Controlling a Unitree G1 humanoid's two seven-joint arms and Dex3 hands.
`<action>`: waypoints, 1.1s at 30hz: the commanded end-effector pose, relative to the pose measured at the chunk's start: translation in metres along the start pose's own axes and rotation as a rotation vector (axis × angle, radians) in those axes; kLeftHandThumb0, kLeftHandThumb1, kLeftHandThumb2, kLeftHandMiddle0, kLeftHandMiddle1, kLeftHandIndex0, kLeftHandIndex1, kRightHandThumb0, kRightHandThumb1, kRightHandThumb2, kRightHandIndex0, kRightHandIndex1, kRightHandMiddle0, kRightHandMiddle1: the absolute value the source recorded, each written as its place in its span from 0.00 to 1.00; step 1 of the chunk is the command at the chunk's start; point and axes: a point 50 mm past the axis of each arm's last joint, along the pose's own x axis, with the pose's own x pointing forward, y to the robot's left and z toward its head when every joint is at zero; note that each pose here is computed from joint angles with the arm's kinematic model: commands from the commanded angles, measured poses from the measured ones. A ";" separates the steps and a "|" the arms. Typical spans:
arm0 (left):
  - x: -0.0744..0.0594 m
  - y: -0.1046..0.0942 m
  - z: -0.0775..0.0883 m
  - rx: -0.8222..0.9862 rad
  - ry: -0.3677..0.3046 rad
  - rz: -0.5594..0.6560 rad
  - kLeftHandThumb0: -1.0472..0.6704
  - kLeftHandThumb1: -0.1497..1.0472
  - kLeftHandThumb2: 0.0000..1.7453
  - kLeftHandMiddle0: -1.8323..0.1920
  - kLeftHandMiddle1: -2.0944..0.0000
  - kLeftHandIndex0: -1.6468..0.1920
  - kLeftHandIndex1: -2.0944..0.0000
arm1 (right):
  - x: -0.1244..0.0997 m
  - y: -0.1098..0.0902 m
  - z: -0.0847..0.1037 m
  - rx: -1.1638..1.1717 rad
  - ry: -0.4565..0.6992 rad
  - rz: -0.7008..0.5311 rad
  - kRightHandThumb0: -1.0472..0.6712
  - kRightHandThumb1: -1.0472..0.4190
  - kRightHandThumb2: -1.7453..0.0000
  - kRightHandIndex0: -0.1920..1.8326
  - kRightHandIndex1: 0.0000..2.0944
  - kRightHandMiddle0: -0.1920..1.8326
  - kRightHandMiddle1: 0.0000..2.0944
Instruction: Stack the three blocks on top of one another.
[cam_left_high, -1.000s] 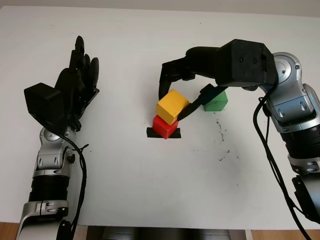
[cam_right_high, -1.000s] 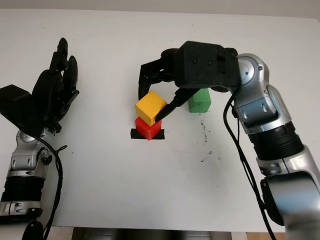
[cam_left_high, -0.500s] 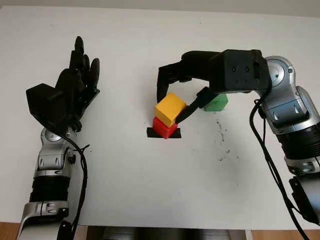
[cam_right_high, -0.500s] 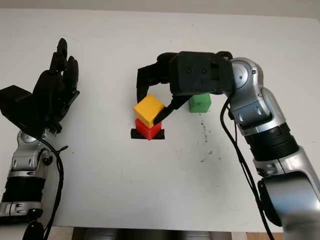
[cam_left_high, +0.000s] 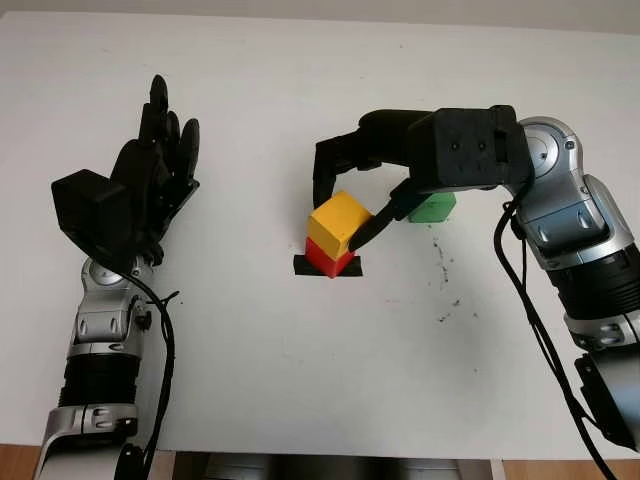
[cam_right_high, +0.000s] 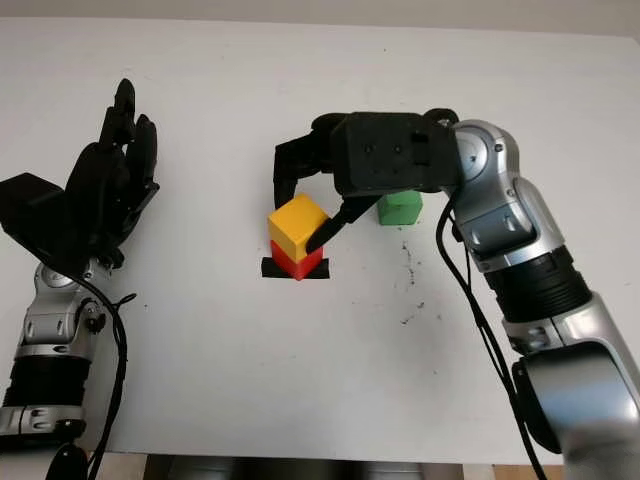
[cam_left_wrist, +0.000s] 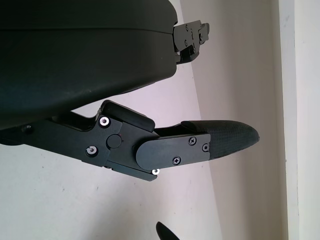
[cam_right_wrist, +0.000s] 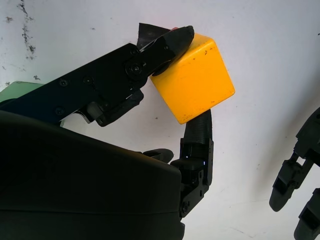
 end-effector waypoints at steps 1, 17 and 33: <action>-0.002 0.000 0.000 -0.002 -0.002 -0.003 0.14 1.00 0.31 1.00 1.00 1.00 1.00 | 0.001 0.004 -0.001 0.015 -0.008 0.006 0.35 0.10 0.97 0.27 0.02 0.30 0.73; -0.005 0.000 0.000 0.011 0.002 0.002 0.14 1.00 0.32 1.00 0.99 1.00 1.00 | 0.002 0.005 -0.005 0.018 -0.011 -0.019 0.28 0.09 0.97 0.25 0.02 0.18 0.66; -0.006 0.001 -0.002 0.014 0.019 0.011 0.14 1.00 0.33 1.00 0.98 1.00 1.00 | -0.015 -0.004 -0.004 0.061 0.002 0.034 0.15 0.10 0.97 0.11 0.00 0.06 0.22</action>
